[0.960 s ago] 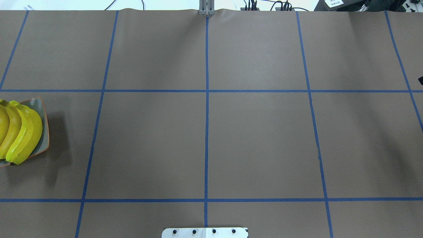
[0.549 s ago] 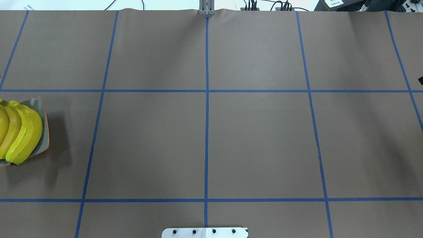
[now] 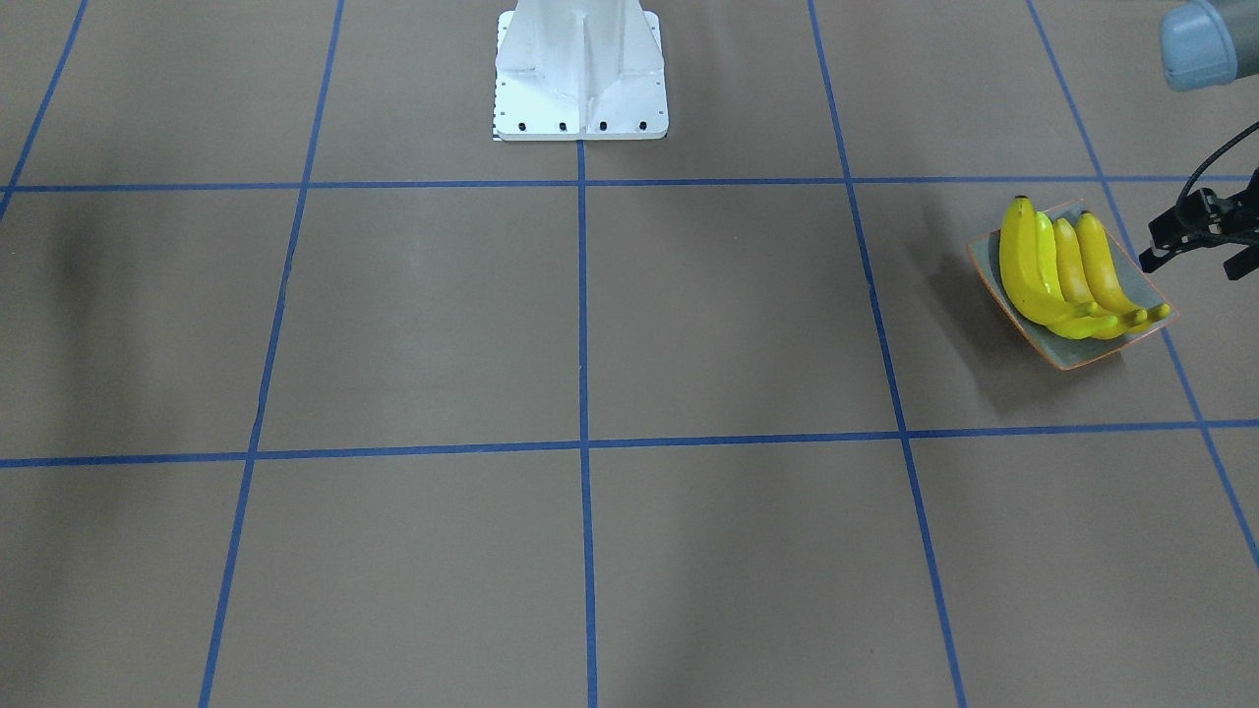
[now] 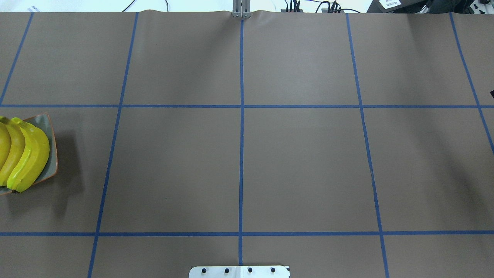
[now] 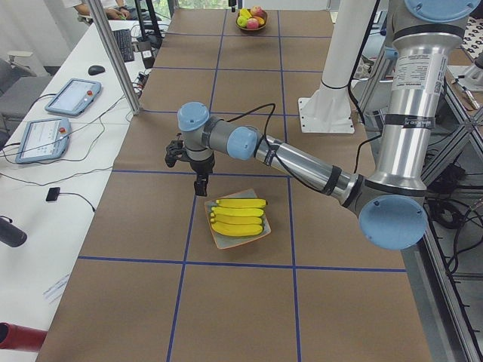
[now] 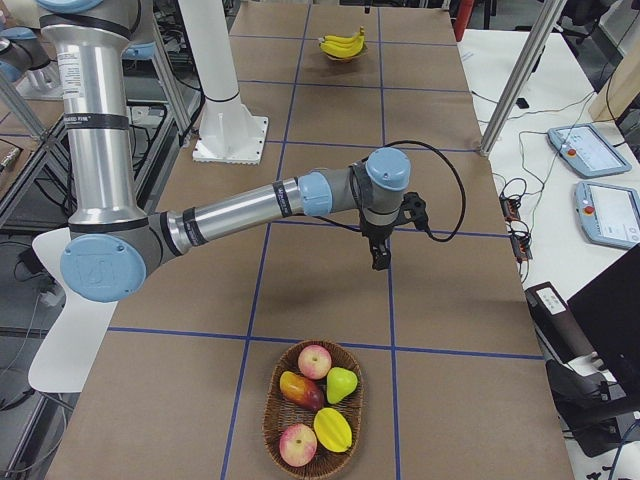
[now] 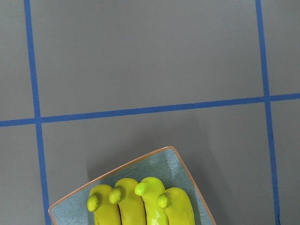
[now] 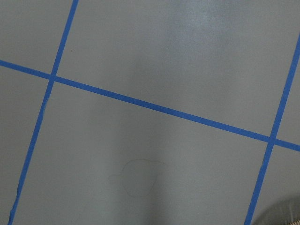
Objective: Transfer all bananas from basket to plate
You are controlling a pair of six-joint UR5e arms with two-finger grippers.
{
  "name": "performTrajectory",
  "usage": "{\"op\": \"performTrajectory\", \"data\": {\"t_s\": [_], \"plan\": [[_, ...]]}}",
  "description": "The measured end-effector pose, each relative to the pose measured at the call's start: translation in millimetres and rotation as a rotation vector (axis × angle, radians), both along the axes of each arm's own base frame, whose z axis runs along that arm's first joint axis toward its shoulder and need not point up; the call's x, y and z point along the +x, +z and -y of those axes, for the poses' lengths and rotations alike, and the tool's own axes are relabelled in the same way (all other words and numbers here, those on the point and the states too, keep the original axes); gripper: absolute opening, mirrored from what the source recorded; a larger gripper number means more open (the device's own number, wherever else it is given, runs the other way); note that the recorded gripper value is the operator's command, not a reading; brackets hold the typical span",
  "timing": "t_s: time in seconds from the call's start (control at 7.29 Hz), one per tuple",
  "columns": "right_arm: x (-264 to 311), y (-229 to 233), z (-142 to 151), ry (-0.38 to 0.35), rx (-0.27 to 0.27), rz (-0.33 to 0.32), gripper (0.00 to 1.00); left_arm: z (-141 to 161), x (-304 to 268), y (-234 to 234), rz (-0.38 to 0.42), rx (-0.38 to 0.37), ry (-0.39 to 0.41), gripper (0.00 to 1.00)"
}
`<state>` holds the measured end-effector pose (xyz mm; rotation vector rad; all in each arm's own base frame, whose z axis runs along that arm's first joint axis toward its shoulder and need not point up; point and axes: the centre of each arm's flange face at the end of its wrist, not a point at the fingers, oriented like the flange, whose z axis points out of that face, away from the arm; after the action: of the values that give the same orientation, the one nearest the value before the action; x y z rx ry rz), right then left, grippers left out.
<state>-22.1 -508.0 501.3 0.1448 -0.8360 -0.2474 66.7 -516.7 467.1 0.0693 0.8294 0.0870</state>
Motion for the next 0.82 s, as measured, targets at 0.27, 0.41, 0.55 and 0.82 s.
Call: {"op": "performTrajectory", "data": {"t_s": [0.27, 0.41, 0.55, 0.82], "plan": [[0.4, -0.7, -0.4, 0.0, 0.001, 0.001, 1.0, -4.7, -1.5, 3.5, 0.001, 0.0, 0.002, 1.0], [0.4, -0.9, -0.4, 0.001, 0.001, 0.001, 1.0, -4.6, -1.0, 2.9, 0.0, 0.003, 0.002, 1.0], [0.3, -1.0, -0.4, 0.001, 0.001, 0.002, 1.0, -3.9, -0.3, 0.9, -0.001, 0.007, 0.003, 1.0], [-0.2, -0.5, 0.6, 0.0, 0.0, 0.002, 1.0, -2.2, 0.5, -2.8, -0.004, 0.017, 0.004, 1.0]]}}
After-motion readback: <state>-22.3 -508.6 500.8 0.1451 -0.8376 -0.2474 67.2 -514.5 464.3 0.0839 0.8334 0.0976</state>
